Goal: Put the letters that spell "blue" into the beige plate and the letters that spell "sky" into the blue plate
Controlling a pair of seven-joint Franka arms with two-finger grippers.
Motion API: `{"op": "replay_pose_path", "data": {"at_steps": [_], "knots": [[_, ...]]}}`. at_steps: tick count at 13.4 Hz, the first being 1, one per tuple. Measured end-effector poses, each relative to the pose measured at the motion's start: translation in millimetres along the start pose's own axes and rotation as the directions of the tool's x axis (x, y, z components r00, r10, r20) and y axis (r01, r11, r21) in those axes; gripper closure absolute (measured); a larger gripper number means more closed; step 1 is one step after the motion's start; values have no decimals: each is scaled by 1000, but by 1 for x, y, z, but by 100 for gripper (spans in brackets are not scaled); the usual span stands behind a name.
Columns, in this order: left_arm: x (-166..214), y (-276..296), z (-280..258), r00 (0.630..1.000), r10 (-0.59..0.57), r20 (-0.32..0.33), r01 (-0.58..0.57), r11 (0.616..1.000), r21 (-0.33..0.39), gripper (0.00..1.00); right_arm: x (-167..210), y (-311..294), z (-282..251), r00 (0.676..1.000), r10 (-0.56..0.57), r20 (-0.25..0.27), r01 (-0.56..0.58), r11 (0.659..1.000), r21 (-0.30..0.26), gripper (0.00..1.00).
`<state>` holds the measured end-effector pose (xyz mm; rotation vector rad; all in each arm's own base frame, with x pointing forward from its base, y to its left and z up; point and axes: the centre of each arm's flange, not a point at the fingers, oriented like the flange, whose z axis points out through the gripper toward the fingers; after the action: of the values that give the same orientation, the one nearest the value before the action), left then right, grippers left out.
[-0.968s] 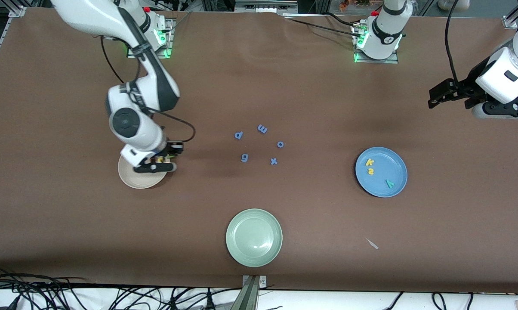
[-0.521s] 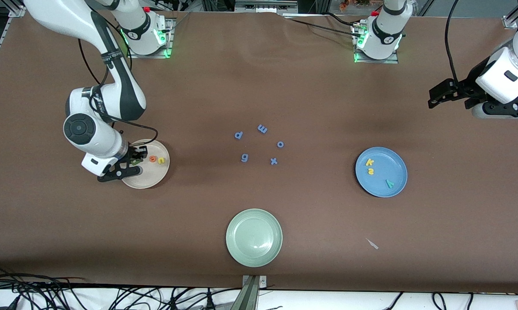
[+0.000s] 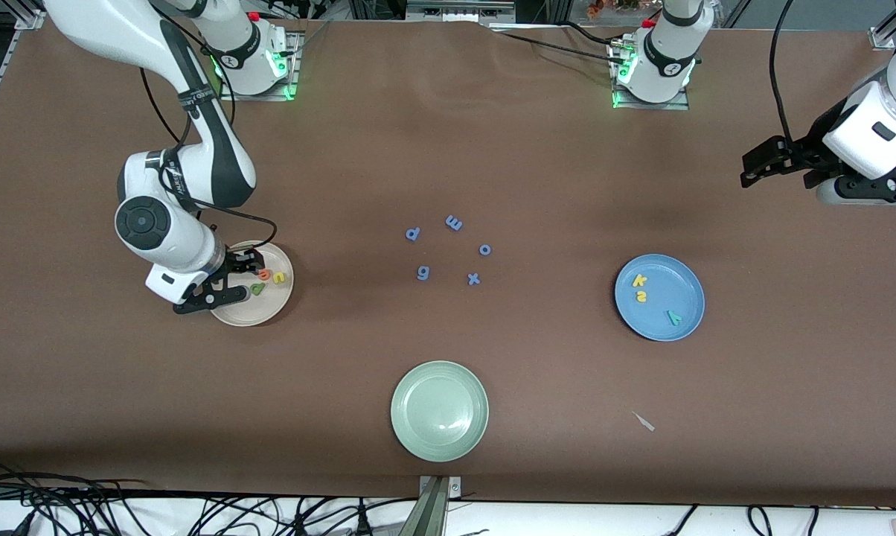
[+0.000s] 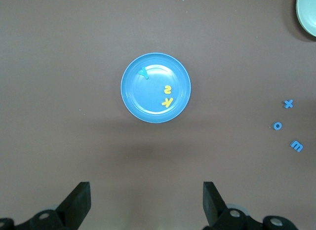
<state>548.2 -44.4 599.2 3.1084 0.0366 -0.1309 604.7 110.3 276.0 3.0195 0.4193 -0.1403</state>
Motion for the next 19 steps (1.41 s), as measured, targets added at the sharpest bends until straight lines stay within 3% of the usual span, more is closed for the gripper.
{"op": "replay_pose_path", "data": {"at_steps": [2,6,15,19], "knots": [[0,0,0,1000,0,0,0,1000,0,0,1,0,-4,1000,11,-8,-11,1000,0,2],[0,1,0,1000,1,0,-1,1000,0,0,-4,-9,-47,999,21,-25,-21,1000,8,0],[0,2,0,1000,3,0,-3,1000,0,0,-90,3,-268,999,45,-22,-44,998,38,0],[0,2,0,1000,3,0,-3,1000,0,0,-106,36,-291,998,55,-29,-53,997,54,0]]}}
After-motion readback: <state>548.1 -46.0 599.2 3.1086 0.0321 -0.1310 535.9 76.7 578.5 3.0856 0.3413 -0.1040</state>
